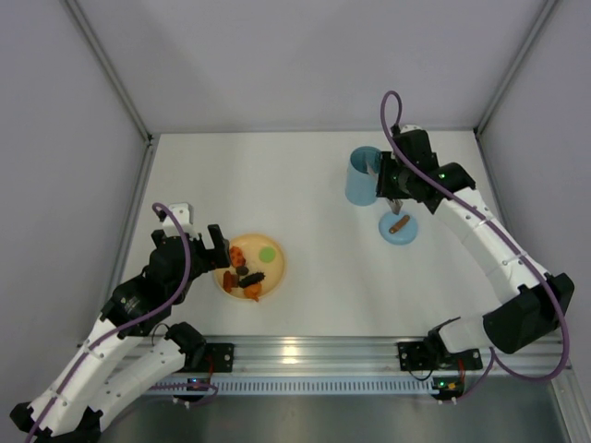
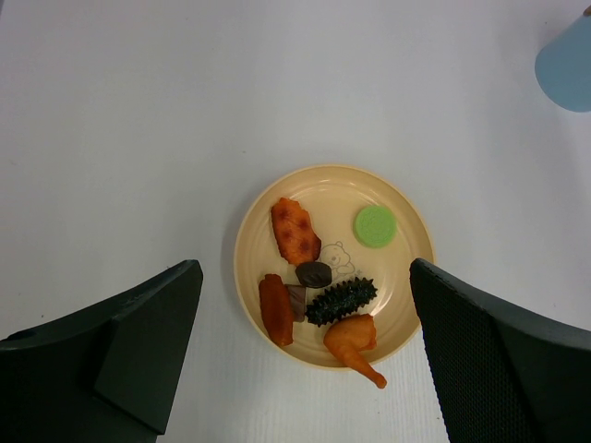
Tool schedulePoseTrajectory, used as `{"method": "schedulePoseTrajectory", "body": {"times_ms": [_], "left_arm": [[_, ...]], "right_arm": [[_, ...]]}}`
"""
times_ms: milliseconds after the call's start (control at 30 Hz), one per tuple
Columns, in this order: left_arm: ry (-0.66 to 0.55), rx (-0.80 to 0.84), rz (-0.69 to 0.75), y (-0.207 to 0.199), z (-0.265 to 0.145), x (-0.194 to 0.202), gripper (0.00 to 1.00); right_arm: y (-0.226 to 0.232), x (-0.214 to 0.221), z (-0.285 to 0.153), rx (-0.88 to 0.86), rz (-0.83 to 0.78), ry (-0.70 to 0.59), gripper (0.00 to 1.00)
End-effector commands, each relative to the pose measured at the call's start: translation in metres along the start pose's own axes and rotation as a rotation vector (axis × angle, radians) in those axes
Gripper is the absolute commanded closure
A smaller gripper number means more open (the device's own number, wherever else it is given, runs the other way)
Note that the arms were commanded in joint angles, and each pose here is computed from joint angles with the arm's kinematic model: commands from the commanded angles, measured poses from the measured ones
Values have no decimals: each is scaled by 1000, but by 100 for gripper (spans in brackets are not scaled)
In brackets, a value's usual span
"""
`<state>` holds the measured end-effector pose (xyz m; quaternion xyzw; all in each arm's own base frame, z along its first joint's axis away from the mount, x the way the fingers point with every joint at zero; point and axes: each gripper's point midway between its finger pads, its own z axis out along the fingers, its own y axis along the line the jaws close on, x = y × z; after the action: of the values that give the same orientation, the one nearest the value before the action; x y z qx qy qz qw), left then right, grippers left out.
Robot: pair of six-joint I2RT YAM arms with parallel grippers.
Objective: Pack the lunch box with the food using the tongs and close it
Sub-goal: Place the fake food in the packing box, then pick up the fake food from the plate.
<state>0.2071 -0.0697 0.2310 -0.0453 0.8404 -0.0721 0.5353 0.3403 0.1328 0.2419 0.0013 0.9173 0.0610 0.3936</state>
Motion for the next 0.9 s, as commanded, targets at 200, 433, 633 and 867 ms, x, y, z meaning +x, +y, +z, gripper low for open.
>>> {"method": "schedulePoseTrajectory", "body": {"times_ms": [200,433,633,867], "left_arm": [[-21,-5,-19,-1,1,-5,1],[-21,-4,-19,-1,1,-6,1],[-20,-8,-18,-1,1,-5,1],[-20,-15,-19,1,1,-5,1]], "right_arm": [[2,-29,-28,-45,19,-103,60],[32,-24,-62,-160,-9,-133,59],[94,5,-85,-309,-65,-125,59],[190,67,-83,-478,-177,-23,59]]}}
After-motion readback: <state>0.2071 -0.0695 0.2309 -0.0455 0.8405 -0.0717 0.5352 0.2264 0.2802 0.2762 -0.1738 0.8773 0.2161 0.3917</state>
